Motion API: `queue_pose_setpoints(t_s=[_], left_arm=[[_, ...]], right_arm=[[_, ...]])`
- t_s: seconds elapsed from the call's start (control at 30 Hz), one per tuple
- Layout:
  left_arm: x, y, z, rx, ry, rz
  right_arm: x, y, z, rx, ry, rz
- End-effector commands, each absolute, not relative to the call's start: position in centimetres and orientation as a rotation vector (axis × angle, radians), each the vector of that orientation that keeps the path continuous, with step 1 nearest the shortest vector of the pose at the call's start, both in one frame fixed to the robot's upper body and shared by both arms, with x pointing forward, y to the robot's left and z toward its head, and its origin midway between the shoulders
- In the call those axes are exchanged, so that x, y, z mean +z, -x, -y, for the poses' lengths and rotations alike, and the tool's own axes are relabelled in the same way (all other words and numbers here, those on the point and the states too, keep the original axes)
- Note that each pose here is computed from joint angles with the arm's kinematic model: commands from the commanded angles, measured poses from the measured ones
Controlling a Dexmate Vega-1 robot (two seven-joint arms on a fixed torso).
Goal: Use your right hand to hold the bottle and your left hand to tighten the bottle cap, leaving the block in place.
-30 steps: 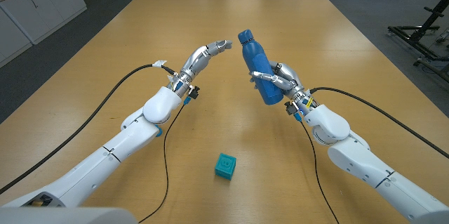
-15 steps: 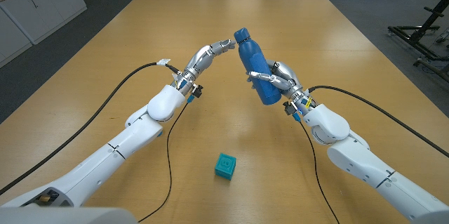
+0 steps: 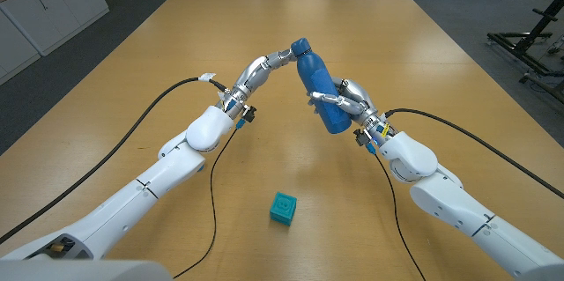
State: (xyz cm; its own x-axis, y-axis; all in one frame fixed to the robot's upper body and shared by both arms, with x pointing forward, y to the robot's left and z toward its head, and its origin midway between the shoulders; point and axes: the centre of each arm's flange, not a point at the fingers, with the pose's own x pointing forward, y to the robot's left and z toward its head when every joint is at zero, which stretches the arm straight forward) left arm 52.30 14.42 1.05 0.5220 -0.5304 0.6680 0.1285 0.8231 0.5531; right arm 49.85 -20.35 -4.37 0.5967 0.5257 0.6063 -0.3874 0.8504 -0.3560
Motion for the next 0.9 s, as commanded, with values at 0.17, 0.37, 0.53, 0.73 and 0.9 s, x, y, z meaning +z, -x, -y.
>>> queue_pose_setpoints(t_s=[0.17,0.37,0.53,0.73,0.9], left_arm=[[0.9,-52.7,-13.7,-0.430,-0.477,0.928],[1.0,-52.9,-13.5,-0.436,-0.480,0.924],[1.1,-53.0,-13.3,-0.442,-0.483,0.922],[1.1,-53.1,-13.4,-0.443,-0.480,0.919],[0.9,-53.0,-13.6,-0.438,-0.472,0.917]], right_arm=[[-3.6,-47.5,19.8,0.586,0.188,0.833],[-2.9,-46.0,19.8,0.636,0.167,0.879],[-2.6,-45.1,19.5,0.691,0.152,0.896],[-2.5,-44.5,19.8,0.700,0.140,0.905],[-2.9,-45.4,20.5,0.630,0.155,0.872]])
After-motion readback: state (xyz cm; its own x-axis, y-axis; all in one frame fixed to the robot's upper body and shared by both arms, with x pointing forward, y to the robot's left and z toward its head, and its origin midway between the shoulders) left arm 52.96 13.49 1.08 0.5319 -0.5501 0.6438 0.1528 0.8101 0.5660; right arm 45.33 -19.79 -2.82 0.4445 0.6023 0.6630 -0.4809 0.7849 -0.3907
